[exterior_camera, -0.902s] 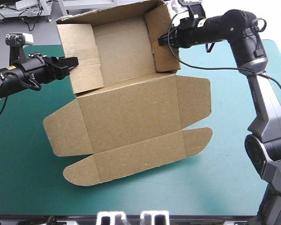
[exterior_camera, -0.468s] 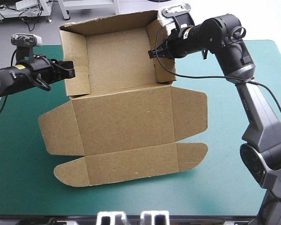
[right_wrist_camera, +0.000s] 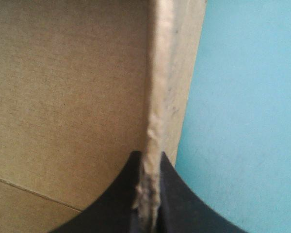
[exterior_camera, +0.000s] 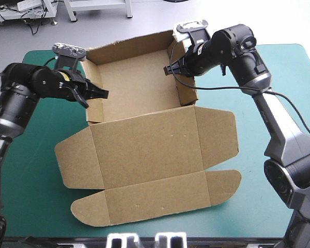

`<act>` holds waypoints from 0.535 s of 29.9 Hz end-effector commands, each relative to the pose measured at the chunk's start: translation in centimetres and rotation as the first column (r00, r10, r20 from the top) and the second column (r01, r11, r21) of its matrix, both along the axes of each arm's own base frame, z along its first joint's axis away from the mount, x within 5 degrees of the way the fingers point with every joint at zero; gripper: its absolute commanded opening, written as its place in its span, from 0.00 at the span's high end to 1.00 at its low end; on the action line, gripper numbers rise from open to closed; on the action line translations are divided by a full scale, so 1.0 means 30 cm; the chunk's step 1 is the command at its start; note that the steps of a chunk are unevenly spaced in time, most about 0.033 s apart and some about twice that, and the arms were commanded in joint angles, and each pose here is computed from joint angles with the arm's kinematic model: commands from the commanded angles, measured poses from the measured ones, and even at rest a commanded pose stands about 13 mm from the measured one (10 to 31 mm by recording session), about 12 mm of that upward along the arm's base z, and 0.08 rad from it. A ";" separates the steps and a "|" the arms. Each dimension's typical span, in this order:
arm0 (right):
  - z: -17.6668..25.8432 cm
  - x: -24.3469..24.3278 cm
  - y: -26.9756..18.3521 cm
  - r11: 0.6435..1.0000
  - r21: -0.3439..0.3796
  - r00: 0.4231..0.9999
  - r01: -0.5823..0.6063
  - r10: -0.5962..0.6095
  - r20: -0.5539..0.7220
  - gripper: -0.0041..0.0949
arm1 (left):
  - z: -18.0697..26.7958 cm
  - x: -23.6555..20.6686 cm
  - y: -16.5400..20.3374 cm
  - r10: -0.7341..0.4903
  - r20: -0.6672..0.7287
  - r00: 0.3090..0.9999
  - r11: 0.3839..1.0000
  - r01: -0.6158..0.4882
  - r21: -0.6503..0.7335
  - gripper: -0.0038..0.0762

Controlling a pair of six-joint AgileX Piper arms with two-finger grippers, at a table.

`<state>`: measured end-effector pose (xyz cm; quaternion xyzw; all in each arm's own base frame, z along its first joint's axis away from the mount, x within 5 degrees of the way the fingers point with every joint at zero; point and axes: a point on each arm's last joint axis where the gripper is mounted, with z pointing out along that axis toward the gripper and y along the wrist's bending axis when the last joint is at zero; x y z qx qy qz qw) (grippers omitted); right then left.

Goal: Fold the box

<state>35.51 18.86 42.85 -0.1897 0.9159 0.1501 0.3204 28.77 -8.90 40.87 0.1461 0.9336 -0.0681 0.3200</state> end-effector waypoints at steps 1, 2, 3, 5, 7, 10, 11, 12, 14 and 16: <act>-0.019 -0.070 0.034 0.995 0.070 0.993 -0.070 0.076 -0.093 0.97 | -0.009 0.023 -0.082 -0.037 -0.013 0.999 0.996 0.036 -0.080 0.97; -0.055 -0.061 0.026 0.997 0.057 0.990 -0.059 0.066 -0.129 0.97 | -0.032 0.043 -0.087 -0.016 -0.040 0.999 0.996 0.013 -0.084 0.97; -0.085 -0.055 0.020 0.998 0.045 0.986 -0.051 0.058 -0.159 0.97 | -0.050 0.059 -0.091 -0.007 -0.056 0.998 0.997 0.002 -0.081 0.97; -0.137 -0.036 0.001 0.999 0.027 0.978 -0.031 0.036 -0.207 0.97 | -0.094 0.093 -0.101 0.027 -0.100 0.995 0.996 -0.035 -0.082 0.97; -0.174 -0.017 -0.015 1.000 0.022 0.970 -0.003 0.009 -0.243 0.97 | -0.134 0.123 -0.107 0.064 -0.134 0.989 0.994 -0.075 -0.074 0.97; -0.203 0.014 -0.030 0.999 0.030 0.964 0.023 -0.015 -0.265 0.97 | -0.184 0.156 -0.117 0.090 -0.178 0.980 0.992 -0.103 -0.067 0.97; -0.212 0.025 -0.030 0.999 0.041 0.964 0.030 -0.018 -0.266 0.97 | -0.202 0.167 -0.121 0.097 -0.194 0.976 0.992 -0.112 -0.064 0.97; -0.223 0.037 -0.030 0.998 0.048 0.963 0.037 -0.023 -0.268 0.97 | -0.219 0.177 -0.125 0.098 -0.206 0.974 0.992 -0.112 -0.058 0.97; -0.254 0.059 -0.024 0.998 0.043 0.961 0.042 -0.028 -0.277 0.97 | -0.265 0.194 -0.131 0.101 -0.258 0.961 0.993 -0.113 -0.031 0.97; -0.299 0.079 -0.015 0.999 0.027 0.951 0.037 -0.027 -0.307 0.97 | -0.313 0.212 -0.136 0.105 -0.306 0.946 0.994 -0.112 -0.004 0.97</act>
